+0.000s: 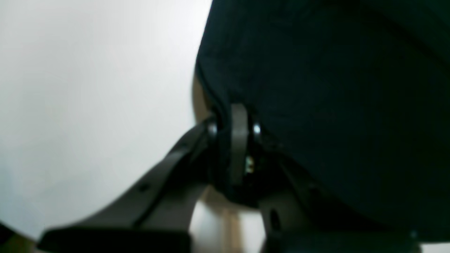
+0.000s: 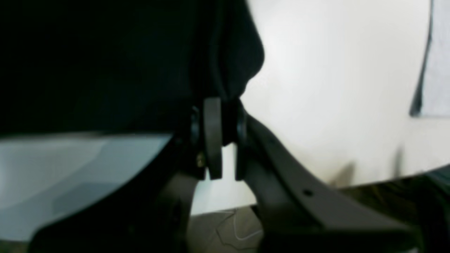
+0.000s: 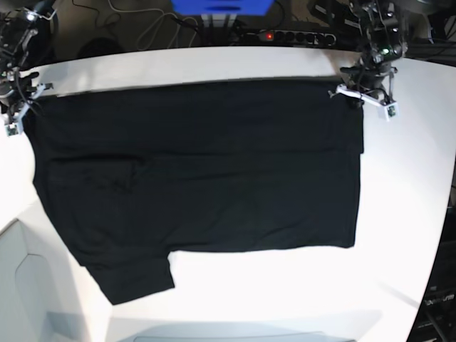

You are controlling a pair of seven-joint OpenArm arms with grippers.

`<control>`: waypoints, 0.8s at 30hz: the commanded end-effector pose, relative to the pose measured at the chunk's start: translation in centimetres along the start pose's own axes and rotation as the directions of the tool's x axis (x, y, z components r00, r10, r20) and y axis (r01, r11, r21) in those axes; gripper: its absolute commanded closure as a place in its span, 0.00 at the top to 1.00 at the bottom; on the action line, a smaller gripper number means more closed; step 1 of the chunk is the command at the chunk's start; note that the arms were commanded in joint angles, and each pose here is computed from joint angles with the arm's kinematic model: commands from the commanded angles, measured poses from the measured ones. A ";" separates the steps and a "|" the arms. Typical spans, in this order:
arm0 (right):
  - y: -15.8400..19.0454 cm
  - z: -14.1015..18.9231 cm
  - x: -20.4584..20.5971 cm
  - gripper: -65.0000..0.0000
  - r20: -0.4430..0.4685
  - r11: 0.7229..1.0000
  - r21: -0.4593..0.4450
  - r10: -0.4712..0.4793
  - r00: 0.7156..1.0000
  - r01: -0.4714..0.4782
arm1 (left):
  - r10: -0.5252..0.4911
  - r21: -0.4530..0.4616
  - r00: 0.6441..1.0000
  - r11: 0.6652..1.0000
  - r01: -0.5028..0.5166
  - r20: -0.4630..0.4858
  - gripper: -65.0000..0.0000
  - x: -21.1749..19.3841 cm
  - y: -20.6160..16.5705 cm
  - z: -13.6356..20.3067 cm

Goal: Fold the T-shirt properly
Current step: 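Drag the shirt back toward the robot with both grippers, then reach both grippers to the shirt's middle and grasp the fabric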

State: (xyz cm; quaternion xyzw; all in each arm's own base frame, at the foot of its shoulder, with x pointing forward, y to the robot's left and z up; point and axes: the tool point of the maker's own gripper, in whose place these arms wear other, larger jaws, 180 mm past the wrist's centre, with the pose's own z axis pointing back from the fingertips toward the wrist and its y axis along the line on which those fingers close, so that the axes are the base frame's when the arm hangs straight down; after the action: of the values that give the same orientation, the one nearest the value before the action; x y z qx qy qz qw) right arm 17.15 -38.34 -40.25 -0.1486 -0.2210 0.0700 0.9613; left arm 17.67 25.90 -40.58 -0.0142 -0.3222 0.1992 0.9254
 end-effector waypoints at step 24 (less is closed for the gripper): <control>0.2 3.8 -3.4 0.00 -0.032 0.998 -0.053 0.041 0.999 -0.043 | 0.000 0.095 1.000 0.995 0.001 -0.015 0.00 -1.2 4.1 2.2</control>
State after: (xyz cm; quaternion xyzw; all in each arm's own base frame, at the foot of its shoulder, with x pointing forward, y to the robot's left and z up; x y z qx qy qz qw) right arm 12.01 -36.98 -39.48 -0.1633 -0.1986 0.0721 0.9637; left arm 13.66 28.40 -40.92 0.0191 -0.2914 0.2187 0.9311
